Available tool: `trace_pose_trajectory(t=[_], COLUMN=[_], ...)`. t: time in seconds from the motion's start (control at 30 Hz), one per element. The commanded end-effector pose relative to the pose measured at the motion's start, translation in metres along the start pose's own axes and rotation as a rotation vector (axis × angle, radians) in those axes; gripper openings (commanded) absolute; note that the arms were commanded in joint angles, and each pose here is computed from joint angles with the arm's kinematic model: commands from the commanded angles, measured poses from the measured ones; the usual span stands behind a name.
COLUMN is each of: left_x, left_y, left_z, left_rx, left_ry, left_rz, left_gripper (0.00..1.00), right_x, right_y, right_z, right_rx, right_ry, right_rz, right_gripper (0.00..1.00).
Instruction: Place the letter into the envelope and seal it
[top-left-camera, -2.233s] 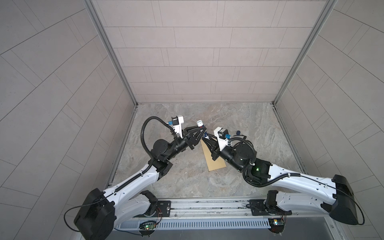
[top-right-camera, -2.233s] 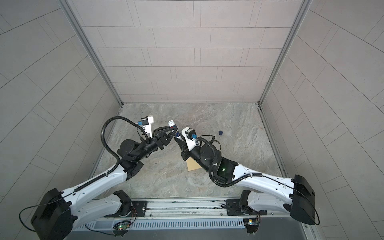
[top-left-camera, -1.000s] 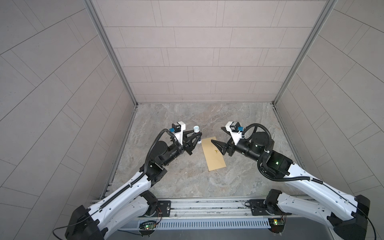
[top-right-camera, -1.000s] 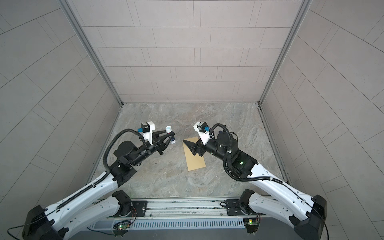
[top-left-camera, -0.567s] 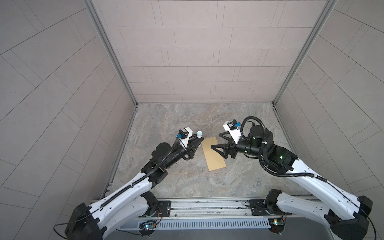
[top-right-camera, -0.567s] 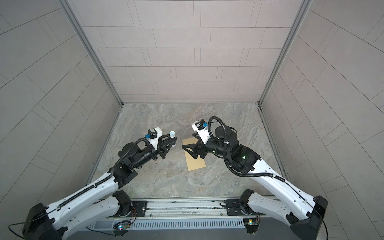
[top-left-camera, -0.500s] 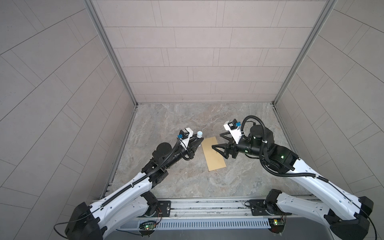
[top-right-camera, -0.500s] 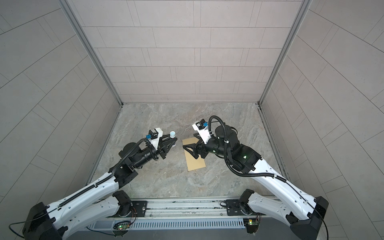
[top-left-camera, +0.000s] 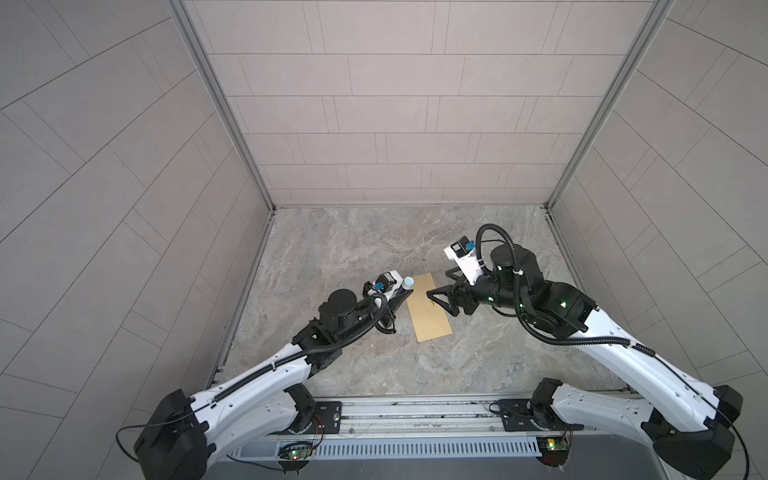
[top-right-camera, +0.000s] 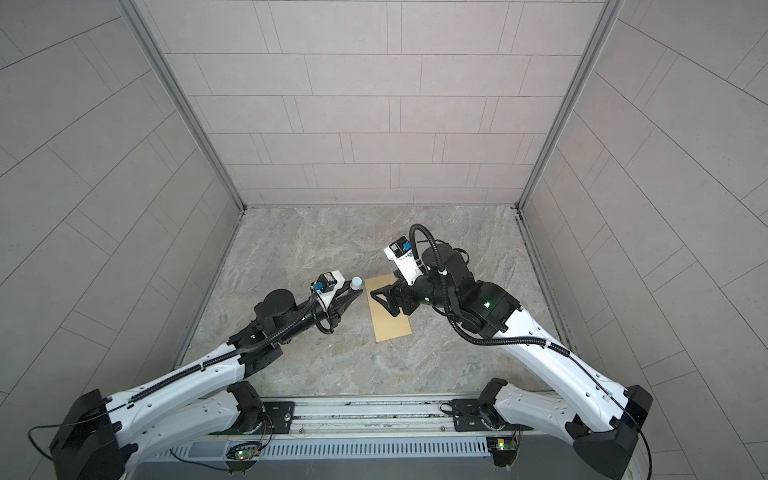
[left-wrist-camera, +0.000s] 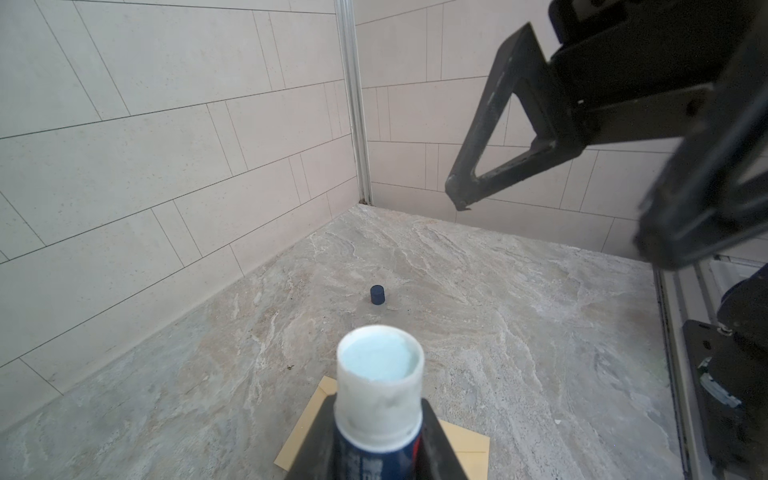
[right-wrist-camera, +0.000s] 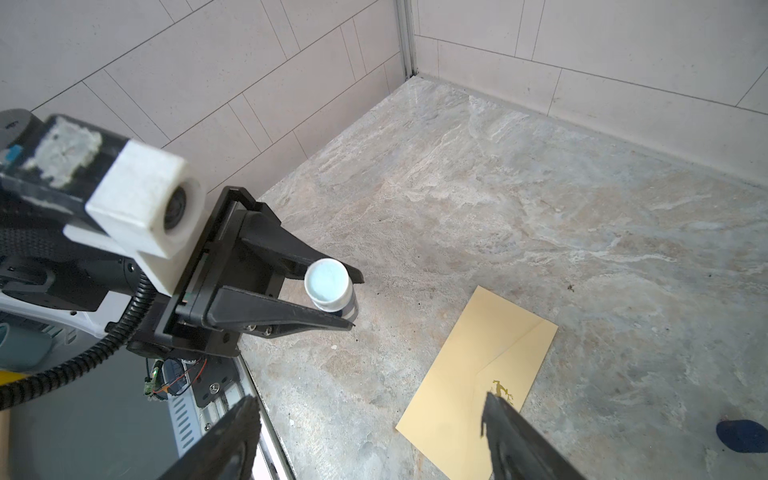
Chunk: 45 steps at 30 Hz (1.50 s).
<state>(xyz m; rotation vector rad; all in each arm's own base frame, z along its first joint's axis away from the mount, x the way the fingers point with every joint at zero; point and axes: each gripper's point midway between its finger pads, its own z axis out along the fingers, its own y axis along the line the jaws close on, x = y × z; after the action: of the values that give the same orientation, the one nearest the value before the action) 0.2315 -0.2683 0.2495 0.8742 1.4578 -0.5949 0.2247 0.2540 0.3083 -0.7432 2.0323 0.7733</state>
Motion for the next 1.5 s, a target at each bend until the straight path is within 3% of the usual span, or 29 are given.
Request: trace_pose_trajectory(t=[0.0, 0.3, 0.93, 1.1, 1.47], left_x=[-0.005, -0.007, -0.011, -0.012, -0.017], left_y=[-0.006, -0.016, -0.020, -0.020, -0.021], left_z=[-0.001, -0.005, -0.003, -0.004, -0.006], left_rx=[0.010, 0.036, 0.057, 0.057, 0.061], left_ry=[-0.051, -0.119, -0.125, -0.132, -0.156], left_rz=[0.083, 0.163, 0.140, 0.137, 0.125], left_gripper=[0.00, 0.00, 0.00, 0.00, 0.00], right_x=[-0.003, -0.003, 0.006, 0.007, 0.011], right_y=[0.004, 0.012, 0.032, 0.029, 0.034], right_z=[-0.001, 0.005, 0.039, 0.045, 0.055], right_rx=[-0.023, -0.030, 0.161, 0.192, 0.155], right_ry=[0.005, 0.035, 0.181, 0.189, 0.210], right_rz=[0.024, 0.025, -0.208, -0.206, -0.171], right_gripper=[0.84, 0.82, 0.70, 0.61, 0.56])
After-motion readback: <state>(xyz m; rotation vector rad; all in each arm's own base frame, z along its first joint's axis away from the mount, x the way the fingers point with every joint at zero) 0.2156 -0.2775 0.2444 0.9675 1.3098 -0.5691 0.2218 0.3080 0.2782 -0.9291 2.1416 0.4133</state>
